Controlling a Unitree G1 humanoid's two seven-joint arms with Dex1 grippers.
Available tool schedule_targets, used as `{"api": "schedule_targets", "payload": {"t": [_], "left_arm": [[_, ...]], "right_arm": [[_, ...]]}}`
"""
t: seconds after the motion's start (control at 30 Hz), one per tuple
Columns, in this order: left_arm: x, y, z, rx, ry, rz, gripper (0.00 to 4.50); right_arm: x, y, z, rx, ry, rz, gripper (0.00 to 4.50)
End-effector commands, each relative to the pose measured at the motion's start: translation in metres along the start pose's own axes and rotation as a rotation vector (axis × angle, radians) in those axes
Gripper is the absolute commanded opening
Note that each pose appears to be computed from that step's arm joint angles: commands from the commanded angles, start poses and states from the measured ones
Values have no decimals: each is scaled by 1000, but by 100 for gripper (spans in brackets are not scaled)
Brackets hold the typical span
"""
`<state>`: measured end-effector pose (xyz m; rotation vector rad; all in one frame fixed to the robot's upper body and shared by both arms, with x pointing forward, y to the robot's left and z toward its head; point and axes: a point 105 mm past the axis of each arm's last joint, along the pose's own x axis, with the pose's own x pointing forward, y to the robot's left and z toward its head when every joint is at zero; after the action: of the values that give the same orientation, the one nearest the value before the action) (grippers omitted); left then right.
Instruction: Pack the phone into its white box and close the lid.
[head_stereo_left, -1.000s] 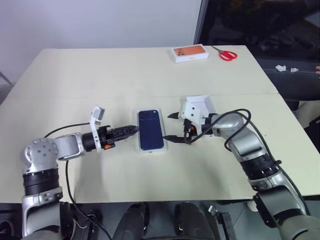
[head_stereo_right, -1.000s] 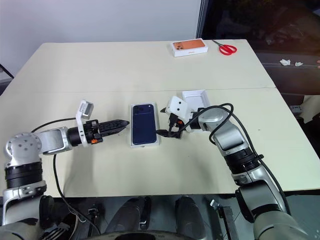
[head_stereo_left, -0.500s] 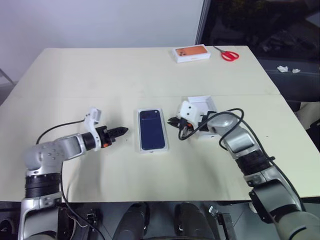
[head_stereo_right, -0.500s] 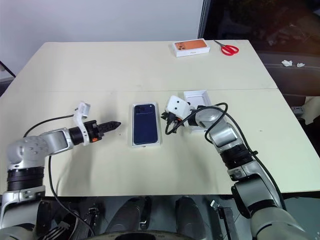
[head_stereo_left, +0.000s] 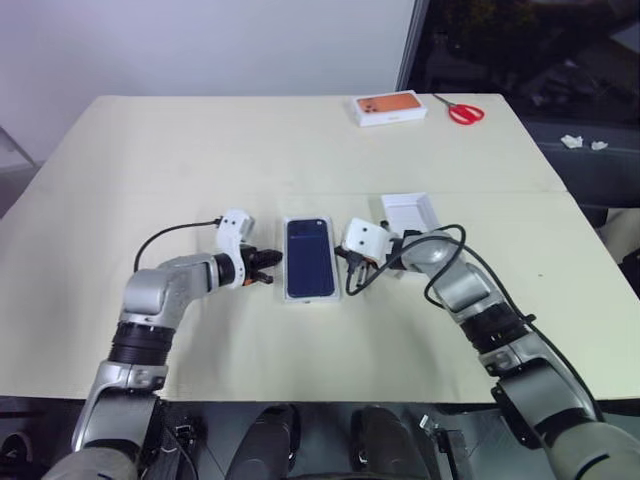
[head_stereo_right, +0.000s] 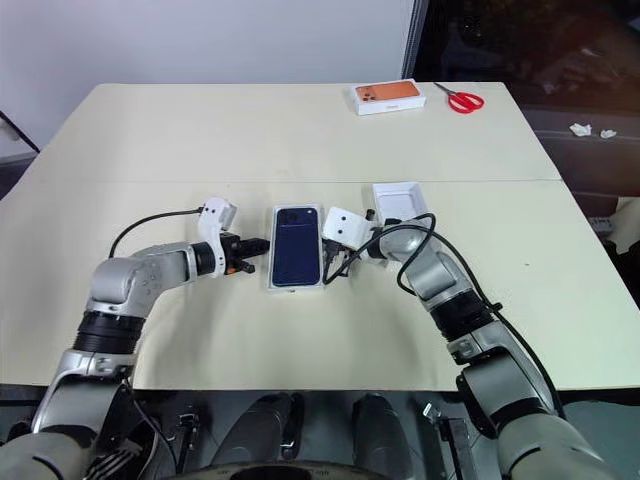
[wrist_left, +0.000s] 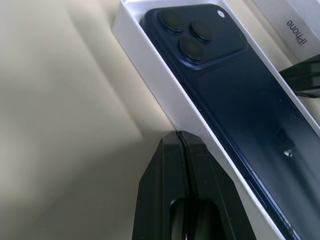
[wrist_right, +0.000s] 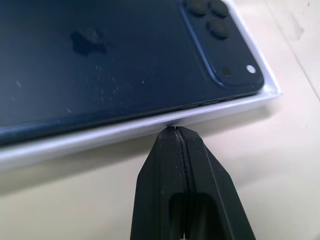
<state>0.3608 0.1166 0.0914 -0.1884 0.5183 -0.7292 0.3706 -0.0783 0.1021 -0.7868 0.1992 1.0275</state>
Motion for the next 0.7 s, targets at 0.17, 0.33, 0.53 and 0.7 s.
{"api": "schedule_targets", "payload": {"t": [0.17, 0.33, 0.53, 0.7], "left_arm": [[34, -42, -6, 35, 70, -163, 5], [43, -57, -4, 48, 73, -214, 5], [48, -66, 1, 53, 63, -246, 5], [42, -63, 0, 46, 56, -239, 5]], "right_arm": [[-40, -6, -16, -7, 46, -11, 0], [-55, -8, -30, 18, 87, -28, 0], [-62, -17, -39, 17, 120, -62, 0], [-58, -16, -36, 24, 103, -58, 0]]}}
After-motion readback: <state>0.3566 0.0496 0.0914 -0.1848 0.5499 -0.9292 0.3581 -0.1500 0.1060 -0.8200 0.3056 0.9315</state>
